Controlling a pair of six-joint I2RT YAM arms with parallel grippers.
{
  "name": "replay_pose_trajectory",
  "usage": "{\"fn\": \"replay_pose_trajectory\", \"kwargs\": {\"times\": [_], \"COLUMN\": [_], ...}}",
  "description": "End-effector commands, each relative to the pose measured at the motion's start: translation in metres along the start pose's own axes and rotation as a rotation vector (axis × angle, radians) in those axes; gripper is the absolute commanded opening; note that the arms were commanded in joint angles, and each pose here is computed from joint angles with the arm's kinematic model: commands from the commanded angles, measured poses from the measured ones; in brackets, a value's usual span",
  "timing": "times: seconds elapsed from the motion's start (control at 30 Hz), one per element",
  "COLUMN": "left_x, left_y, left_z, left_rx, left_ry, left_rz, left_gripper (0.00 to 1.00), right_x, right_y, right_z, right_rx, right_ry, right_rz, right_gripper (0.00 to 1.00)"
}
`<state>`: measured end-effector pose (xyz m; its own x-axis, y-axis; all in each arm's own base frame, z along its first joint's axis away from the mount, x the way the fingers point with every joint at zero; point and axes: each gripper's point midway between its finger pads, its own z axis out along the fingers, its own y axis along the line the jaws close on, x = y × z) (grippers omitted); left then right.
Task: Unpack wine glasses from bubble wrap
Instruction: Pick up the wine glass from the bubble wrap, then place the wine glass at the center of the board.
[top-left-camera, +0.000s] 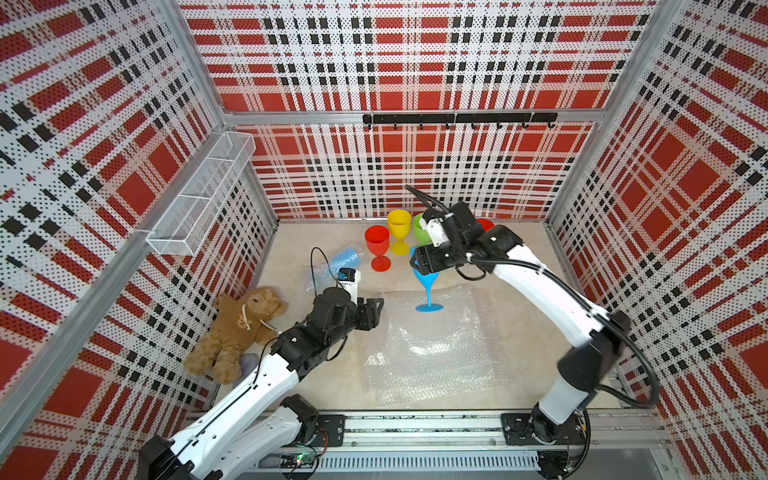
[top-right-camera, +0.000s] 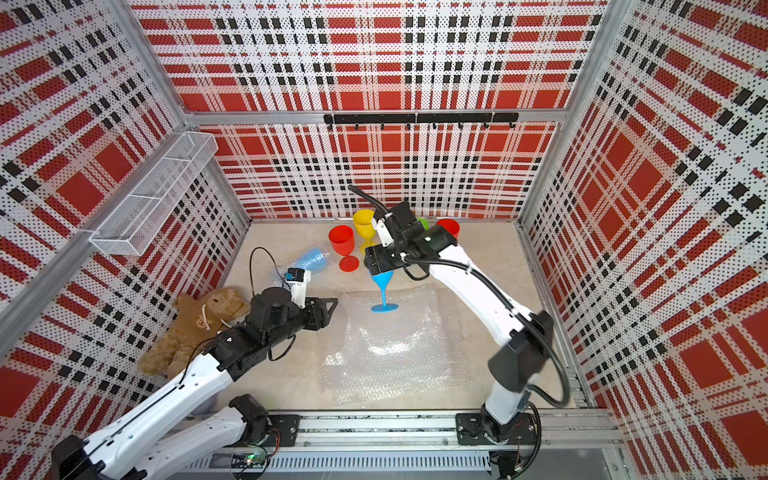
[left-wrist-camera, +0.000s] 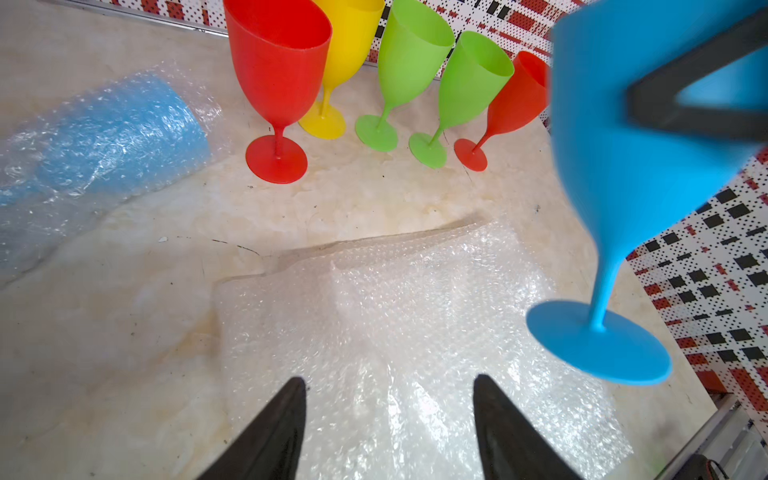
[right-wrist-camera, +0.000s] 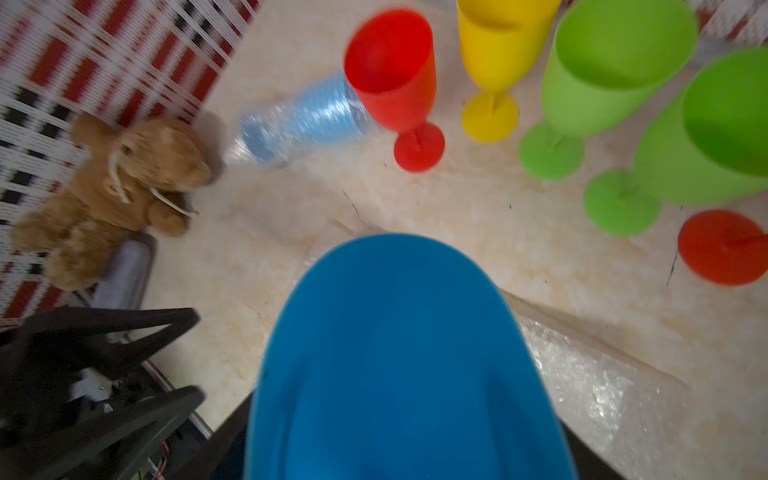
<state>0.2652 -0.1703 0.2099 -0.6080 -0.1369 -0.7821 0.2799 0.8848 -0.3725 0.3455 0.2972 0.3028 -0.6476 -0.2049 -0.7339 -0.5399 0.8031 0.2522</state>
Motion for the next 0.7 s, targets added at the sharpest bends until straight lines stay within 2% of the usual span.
{"fn": "replay_pose_trajectory", "kwargs": {"times": [0.0,0.07,0.13,0.2,0.3,0.43,0.67], "left_x": [0.0,0.0,0.0,0.001,0.003,0.005,0.007], "left_y": [0.005,0.006,0.009,0.012,0.014,0.015,0.017], "left_z": [0.004,0.005,0.006,0.007,0.01,0.012,0.015], "left_rx": [-0.018,-0.022,-0.037,-0.046,-0.056,-0.064,-0.074], "left_ry": [-0.006,-0.003,-0.005,-0.003,0.008,0.017,0.026], "left_rz": [-0.003,-0.004,-0.006,-0.008,-0.009,-0.011,-0.01], "left_gripper": [0.66,0.66,0.66,0.66,0.66,0.66,0.66], "right_x": [-0.054,-0.051,-0.05,-0.047,-0.038,-0.032,-0.033], "right_y": [0.016,0.019,0.015,0.002,-0.011,-0.032,-0.053], "right_z": [-0.021,-0.034,-0.034,-0.015,0.018,0.054,0.115], "right_rx": [-0.083,-0.089,-0.049,-0.047,-0.042,-0.003,-0.045], "right_ry": [-0.46,-0.661,-0.765,-0.758,-0.732,-0.758,-0.764], "right_rz": [-0.154,-0.316,-0.406,-0.403,-0.43,-0.445,-0.432], "right_gripper": [0.57,0.5,0.54,0.57,0.58,0.59,0.57]}}
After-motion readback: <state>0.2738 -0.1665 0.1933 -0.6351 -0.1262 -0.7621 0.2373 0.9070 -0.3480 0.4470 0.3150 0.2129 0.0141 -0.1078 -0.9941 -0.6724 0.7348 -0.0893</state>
